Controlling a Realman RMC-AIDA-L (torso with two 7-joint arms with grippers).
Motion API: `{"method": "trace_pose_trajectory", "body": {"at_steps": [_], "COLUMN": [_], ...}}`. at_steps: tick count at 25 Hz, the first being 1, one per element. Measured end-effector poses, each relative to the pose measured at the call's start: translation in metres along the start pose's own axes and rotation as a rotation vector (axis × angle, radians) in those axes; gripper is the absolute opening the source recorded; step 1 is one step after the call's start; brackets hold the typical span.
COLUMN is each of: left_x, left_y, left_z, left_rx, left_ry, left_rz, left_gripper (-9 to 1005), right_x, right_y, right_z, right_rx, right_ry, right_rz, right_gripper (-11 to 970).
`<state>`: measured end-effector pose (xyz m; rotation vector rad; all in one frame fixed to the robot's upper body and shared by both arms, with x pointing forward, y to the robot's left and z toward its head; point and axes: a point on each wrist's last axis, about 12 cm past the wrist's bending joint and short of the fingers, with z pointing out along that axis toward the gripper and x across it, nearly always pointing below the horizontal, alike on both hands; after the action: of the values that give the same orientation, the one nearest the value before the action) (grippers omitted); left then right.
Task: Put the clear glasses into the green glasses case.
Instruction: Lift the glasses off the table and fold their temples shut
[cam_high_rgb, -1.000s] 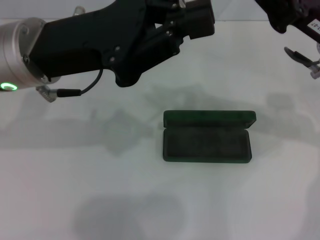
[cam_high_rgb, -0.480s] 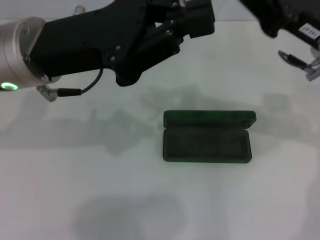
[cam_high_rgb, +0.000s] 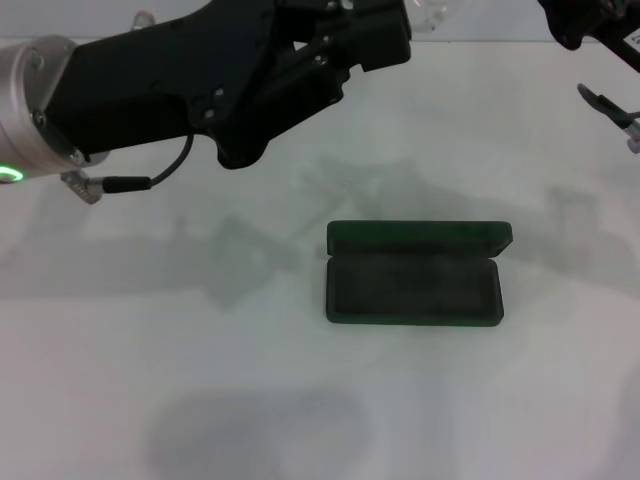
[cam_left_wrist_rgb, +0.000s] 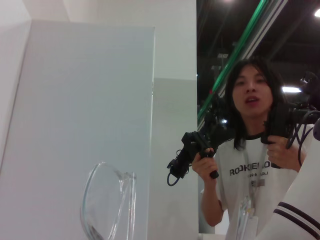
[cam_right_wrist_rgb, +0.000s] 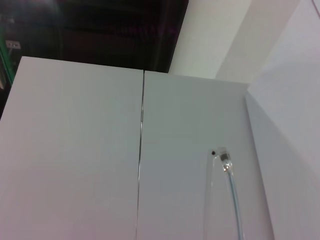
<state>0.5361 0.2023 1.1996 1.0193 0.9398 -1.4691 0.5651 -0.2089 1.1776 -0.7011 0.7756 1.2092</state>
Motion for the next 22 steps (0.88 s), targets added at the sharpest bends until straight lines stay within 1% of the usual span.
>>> {"method": "trace_pose_trajectory", "body": {"at_steps": [9, 22], "left_x": [-0.0012, 0.0003], "left_y": [0.0008, 0.0026], "left_z": [0.0009, 0.0053], "left_rx": [0.005, 0.038], "left_ry": [0.004, 0.067], "left_rz": [0.007, 0.003], "left_gripper": [77, 78], "right_x": [0.0001, 0.0001], "right_y": [-0.0006, -0.002], "right_z": [-0.0003, 0.0005], "right_rx": [0.005, 0.015], "right_ry": [0.002, 0.003], "right_rz": [-0.013, -0.03], "right_gripper": [93, 92]}}
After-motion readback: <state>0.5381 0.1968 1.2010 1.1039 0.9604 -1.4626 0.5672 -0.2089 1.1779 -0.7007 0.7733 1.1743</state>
